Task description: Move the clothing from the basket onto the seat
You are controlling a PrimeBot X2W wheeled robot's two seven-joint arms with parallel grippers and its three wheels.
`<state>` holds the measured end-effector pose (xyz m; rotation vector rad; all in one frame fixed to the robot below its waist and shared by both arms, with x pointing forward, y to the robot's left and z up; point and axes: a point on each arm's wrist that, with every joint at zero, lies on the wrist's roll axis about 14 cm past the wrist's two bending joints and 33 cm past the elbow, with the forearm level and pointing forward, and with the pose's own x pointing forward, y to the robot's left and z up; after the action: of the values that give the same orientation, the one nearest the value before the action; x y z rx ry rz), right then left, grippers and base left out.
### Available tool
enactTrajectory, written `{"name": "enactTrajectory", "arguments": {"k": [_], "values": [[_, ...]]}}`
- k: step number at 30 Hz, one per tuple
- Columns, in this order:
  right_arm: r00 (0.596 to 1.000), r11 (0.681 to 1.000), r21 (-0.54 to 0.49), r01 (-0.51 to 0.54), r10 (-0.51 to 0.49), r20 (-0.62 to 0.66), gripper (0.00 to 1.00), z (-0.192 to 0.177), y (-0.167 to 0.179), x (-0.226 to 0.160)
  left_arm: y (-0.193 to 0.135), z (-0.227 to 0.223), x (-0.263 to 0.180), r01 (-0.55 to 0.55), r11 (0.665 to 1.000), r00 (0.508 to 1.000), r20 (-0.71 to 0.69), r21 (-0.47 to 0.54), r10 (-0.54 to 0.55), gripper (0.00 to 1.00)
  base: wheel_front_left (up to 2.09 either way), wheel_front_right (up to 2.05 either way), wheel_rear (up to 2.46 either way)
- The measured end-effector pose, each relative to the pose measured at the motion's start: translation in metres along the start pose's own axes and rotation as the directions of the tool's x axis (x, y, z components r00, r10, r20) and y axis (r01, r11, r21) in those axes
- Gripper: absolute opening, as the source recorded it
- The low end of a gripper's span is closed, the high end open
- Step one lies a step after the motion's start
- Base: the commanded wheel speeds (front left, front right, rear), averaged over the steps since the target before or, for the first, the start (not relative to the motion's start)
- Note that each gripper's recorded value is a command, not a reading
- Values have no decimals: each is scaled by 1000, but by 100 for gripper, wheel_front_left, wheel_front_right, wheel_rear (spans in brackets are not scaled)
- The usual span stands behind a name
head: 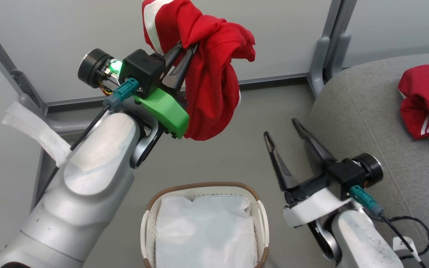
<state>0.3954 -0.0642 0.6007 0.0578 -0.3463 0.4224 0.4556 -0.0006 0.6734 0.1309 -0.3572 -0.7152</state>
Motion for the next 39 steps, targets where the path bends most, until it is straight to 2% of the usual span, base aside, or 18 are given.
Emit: {"name": "enactTrajectory", "arguments": {"k": [4,10,19,32,36,37,38,39], "values": [[995,996,12,-91,91,31,100,9,27,13,-1,2,0,1,1000,1000,5,4,-1,0,0,0,0],[987,988,-7,-154,154,36,100,12,41,28,-5,8,-1,12,1000,1000,20,7,-12,0,0,0,0],[978,978,-31,-204,205,32,100,13,49,52,-12,18,-4,20,1000,999,51,-4,-20,0,0,0,0],[971,969,-69,-239,237,-39,100,-3,51,78,-34,25,-21,57,998,997,61,-36,-55,0,0,0,0],[961,958,-75,-275,272,-52,100,-5,62,81,-37,28,-27,59,996,996,65,-60,-55,0,0,0,0],[957,955,-71,-288,285,-59,70,-7,67,81,-37,28,-29,55,996,997,65,-65,-51,0,0,0,0],[952,950,-71,-303,299,-65,33,-8,71,81,-36,27,-30,51,996,997,61,-67,-47,0,0,0,0],[949,947,-71,-313,308,-68,15,-9,74,81,-36,26,-32,48,996,997,60,-71,-44,0,0,0,0]]}}
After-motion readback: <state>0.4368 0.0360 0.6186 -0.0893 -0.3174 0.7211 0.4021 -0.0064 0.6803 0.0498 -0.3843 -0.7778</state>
